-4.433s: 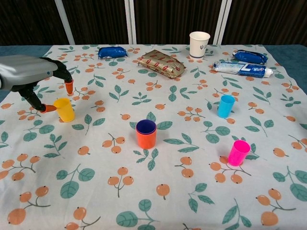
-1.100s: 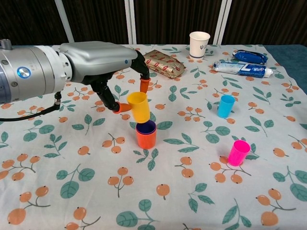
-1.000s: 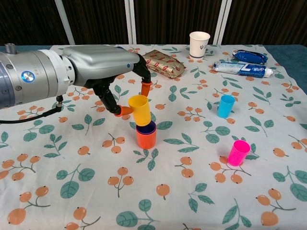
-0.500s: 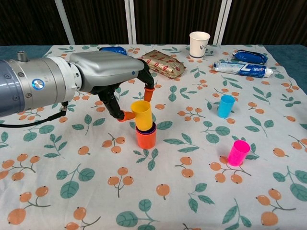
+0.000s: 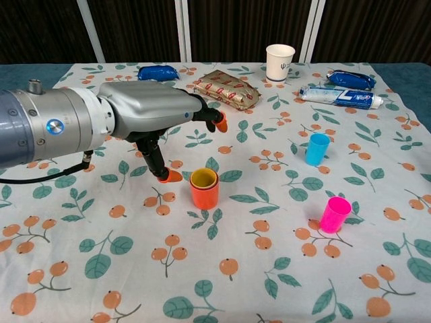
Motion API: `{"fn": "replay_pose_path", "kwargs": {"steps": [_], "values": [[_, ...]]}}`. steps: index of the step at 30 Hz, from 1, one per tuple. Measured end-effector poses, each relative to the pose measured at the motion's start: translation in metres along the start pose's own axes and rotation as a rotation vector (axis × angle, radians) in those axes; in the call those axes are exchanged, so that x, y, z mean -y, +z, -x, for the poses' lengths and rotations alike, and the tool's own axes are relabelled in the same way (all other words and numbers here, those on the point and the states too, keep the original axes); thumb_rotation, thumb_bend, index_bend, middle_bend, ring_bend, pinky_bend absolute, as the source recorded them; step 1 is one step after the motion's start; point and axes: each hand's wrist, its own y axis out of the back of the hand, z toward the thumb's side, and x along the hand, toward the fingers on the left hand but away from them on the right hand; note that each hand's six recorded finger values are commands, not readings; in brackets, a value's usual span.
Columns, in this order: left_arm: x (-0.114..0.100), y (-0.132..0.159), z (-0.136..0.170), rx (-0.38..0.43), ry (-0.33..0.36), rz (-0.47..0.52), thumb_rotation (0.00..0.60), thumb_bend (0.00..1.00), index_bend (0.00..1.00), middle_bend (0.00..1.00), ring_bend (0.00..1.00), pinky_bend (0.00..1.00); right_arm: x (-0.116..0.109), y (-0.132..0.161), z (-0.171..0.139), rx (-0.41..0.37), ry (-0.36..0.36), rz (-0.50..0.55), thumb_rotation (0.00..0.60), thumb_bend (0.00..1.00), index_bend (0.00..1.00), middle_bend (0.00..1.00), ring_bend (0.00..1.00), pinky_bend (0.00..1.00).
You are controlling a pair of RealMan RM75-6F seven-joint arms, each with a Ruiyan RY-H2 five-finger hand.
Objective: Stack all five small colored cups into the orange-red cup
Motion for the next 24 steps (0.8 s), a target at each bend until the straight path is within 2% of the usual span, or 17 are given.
{"fn": "replay_pose_path", "kwargs": {"steps": [4, 8, 12, 14, 17, 19, 24], "values": [[-0.016, -0.006, 0.007, -0.029, 0.051, -0.037, 0.6, 0.17, 0.05, 0.09, 0.0, 0.05, 0.001, 0.0, 0.0, -0.004, 0.011, -0.008, 0.6, 0.31, 0.05, 0.06, 0.07, 0.04], [-0.042, -0.016, 0.024, -0.066, 0.144, -0.052, 0.6, 0.16, 0.05, 0.09, 0.0, 0.05, 0.002, 0.001, 0.0, -0.007, 0.018, -0.005, 0.6, 0.31, 0.05, 0.06, 0.07, 0.04], [-0.063, -0.036, 0.056, -0.13, 0.261, -0.073, 0.6, 0.16, 0.07, 0.07, 0.0, 0.04, 0.003, 0.003, 0.0, -0.015, 0.025, 0.003, 0.6, 0.31, 0.05, 0.06, 0.07, 0.04], [-0.066, -0.048, 0.074, -0.168, 0.304, -0.078, 0.6, 0.16, 0.07, 0.07, 0.0, 0.03, 0.004, 0.004, -0.001, -0.023, 0.033, 0.005, 0.6, 0.31, 0.05, 0.06, 0.06, 0.04], [-0.059, -0.073, 0.113, -0.245, 0.364, -0.067, 0.6, 0.16, 0.07, 0.07, 0.0, 0.03, 0.007, 0.009, -0.001, -0.041, 0.043, 0.009, 0.6, 0.31, 0.05, 0.06, 0.06, 0.04], [-0.048, -0.091, 0.141, -0.303, 0.392, -0.035, 0.6, 0.16, 0.07, 0.07, 0.0, 0.03, 0.008, 0.013, -0.002, -0.057, 0.047, 0.01, 0.6, 0.31, 0.05, 0.06, 0.06, 0.04], [-0.006, -0.132, 0.192, -0.416, 0.375, 0.064, 0.6, 0.16, 0.06, 0.06, 0.0, 0.04, 0.015, 0.026, -0.005, -0.106, 0.073, 0.02, 0.6, 0.31, 0.05, 0.06, 0.06, 0.04]]}}
